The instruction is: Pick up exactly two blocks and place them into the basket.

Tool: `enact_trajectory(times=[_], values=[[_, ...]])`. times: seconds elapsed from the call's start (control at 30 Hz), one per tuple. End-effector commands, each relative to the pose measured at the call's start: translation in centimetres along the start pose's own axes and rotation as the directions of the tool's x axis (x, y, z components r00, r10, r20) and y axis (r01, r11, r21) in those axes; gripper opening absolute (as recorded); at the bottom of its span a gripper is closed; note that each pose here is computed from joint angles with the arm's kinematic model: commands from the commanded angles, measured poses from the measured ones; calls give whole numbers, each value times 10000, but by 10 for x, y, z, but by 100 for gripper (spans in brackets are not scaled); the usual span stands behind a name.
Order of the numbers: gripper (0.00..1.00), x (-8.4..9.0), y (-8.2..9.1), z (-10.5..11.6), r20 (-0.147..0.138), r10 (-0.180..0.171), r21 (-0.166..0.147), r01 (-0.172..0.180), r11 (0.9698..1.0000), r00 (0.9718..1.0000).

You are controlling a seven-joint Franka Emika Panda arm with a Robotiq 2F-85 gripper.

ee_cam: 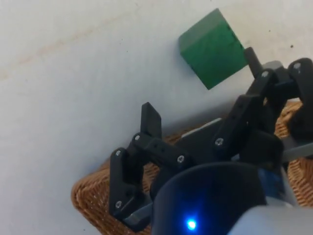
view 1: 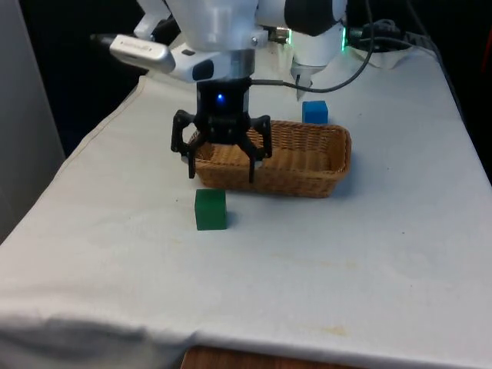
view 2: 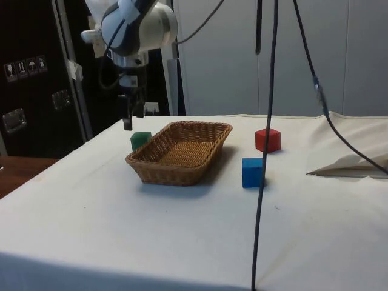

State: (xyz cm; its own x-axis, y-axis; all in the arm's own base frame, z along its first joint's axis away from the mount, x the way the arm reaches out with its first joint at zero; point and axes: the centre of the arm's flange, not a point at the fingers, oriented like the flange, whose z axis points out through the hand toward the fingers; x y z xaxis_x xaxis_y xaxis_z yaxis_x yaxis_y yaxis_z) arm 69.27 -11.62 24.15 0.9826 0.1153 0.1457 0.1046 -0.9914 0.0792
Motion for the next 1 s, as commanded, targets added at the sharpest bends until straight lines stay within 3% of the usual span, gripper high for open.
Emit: enact_trajectory(times=[0.0,0.13,0.17,0.43,0.97], values=[[100,1,1,3,-39,-59,112,60,9999,10000],[100,-1,2,18,-66,-346,260,348,9991,9994],[100,-2,3,13,2,-251,191,250,9995,9997],[100,-4,10,39,-154,-803,435,809,9958,9967],[100,-4,19,61,-226,-846,605,858,9945,9962]])
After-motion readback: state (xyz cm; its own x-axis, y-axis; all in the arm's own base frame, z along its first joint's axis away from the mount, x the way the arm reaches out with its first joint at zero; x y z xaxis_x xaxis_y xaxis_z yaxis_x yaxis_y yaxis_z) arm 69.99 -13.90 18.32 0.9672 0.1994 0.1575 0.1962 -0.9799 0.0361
